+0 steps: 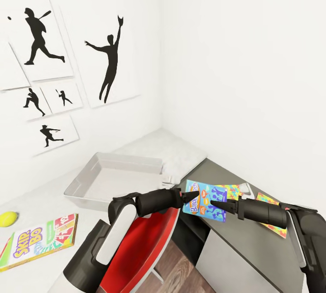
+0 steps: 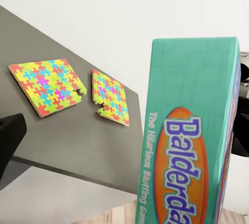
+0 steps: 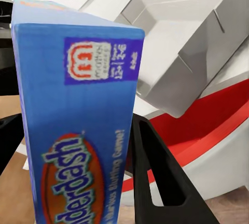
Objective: Put all the toys in the child's room - the three board games (two on the bed and one on the table), the two jigsaw puzzles on the table, and the tennis ball on the table - inside the toy box on the table in the child's room.
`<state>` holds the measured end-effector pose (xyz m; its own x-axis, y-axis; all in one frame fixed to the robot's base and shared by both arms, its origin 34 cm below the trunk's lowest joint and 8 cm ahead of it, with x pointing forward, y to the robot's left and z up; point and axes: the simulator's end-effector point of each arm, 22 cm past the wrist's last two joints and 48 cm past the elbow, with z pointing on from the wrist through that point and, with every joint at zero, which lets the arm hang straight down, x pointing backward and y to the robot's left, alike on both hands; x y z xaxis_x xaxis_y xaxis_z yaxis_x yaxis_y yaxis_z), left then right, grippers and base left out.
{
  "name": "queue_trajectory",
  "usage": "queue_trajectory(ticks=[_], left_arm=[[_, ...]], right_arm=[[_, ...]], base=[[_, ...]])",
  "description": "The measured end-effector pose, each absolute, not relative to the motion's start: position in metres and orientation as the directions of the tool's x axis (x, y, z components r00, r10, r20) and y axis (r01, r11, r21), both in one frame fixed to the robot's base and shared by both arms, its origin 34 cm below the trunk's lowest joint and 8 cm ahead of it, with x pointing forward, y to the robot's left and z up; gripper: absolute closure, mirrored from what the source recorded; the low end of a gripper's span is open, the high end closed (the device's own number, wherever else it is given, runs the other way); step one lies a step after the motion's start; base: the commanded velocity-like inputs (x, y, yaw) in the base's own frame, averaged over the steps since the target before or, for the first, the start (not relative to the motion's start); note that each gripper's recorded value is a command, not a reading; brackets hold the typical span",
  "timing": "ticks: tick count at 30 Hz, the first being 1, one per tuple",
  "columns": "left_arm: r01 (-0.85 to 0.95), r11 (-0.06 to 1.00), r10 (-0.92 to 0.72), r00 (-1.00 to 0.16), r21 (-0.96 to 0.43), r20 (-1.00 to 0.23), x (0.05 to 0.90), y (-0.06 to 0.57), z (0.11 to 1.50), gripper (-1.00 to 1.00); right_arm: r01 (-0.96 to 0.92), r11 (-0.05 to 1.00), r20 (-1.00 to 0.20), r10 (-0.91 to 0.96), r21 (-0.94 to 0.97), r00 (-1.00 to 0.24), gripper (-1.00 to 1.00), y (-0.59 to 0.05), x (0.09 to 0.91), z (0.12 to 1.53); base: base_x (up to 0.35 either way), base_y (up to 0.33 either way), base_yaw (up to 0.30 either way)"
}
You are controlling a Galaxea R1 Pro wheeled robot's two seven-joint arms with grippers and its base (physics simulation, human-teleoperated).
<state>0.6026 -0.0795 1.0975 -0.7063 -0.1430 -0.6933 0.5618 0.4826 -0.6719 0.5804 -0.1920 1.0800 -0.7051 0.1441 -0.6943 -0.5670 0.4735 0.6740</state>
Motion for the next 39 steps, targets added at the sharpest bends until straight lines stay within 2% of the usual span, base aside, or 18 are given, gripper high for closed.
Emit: queue_trajectory(ticks=[26,39], left_arm=[[0.559,0.481,-0.147,-0.708,-0.675,-0.691,0.602,-0.076,1.097,-1.0],[0.494,0.527,-0.239,-0.695,-0.692,-0.678,0.606,0.002,1.078,-1.0]], right_arm=[[-0.566,0.474,-0.696,0.153,0.674,-0.702,1.0,-0.193,0.581,1.081],[-0.536,0.516,-0.709,0.224,0.668,-0.668,1.0,-0.226,0.591,1.089]], base=[[0.0,0.0,0.0],[0.0,0.0,0.0]])
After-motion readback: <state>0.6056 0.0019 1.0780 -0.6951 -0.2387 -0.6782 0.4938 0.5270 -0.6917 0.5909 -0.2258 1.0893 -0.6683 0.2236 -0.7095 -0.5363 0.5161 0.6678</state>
